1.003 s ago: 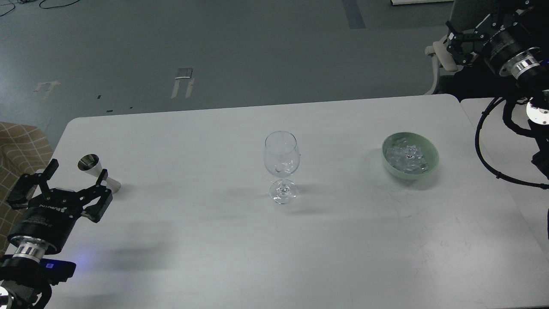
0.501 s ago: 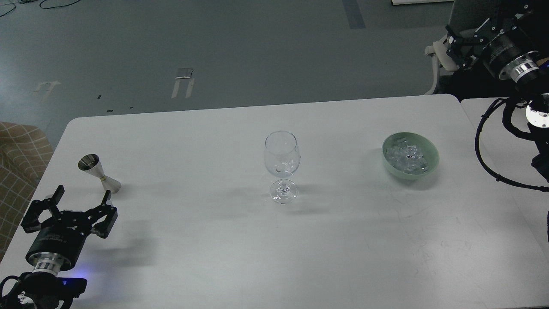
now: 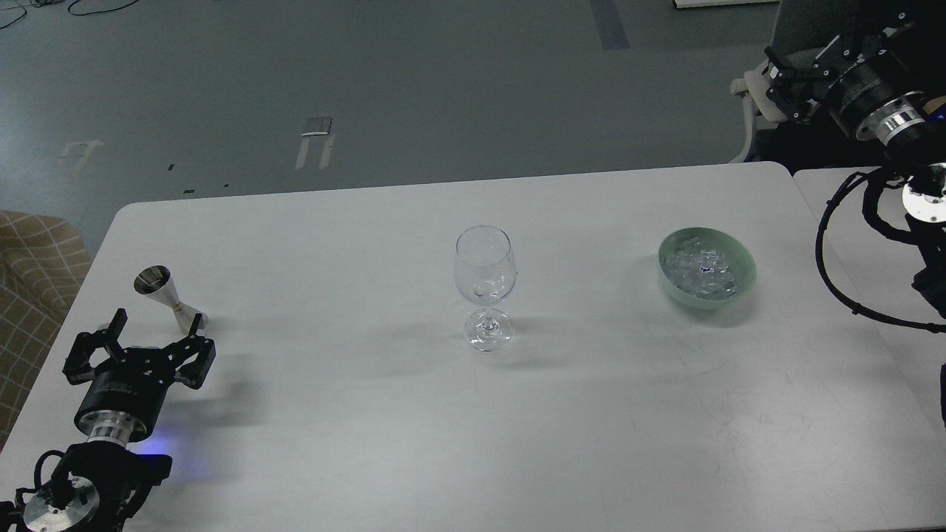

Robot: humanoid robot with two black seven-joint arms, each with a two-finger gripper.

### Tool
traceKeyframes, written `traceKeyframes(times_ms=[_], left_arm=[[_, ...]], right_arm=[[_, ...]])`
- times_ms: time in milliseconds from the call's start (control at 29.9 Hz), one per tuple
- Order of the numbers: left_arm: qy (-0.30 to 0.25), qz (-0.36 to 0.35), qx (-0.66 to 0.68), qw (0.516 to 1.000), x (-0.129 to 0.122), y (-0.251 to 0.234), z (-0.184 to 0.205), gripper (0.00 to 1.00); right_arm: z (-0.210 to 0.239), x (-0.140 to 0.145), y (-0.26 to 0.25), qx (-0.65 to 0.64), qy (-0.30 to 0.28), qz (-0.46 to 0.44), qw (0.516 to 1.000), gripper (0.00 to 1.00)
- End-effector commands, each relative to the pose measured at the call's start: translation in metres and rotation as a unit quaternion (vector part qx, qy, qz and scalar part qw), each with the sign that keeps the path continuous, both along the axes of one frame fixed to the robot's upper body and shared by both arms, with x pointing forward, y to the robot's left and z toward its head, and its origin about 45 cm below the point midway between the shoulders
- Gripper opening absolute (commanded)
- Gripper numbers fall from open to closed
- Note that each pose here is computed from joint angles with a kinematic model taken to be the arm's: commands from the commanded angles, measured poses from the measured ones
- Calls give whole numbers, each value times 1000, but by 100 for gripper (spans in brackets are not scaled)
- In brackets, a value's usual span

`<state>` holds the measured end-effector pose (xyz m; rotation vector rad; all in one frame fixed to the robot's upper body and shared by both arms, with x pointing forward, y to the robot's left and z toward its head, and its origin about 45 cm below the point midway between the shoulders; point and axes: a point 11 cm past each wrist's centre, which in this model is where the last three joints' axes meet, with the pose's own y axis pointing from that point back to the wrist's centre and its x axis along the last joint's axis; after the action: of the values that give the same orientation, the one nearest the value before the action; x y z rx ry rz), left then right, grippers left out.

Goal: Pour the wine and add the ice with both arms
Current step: 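Lower the left gripper down beside the small metal jigger, then close the left gripper around the metal jigger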

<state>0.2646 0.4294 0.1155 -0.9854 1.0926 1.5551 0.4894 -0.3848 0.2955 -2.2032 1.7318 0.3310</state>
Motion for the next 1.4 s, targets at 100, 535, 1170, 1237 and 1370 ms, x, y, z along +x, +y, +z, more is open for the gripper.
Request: traceKeyframes(times_ms=[100,535,1170,1237,1370], left_arm=[[5,10,-7,1000,9,3,-6,98],[27,14,-17,999,29,4,-19,99],[39,31,-20,999,42,13,-25,98],[37,29,-20,999,43,12,-25,98],[35,28,-18,999,43,13,-24,98]], right_arm=[[0,0,0,-1,0,0,1000,100],[1,-1,-3,-4,0,-2,1000,100],[-4,-2,-2,-1,4,-1,1000,100],[-4,-2,-3,-3,4,-2,1000,100],[-4,-2,-1,-2,5,-1,1000,100]])
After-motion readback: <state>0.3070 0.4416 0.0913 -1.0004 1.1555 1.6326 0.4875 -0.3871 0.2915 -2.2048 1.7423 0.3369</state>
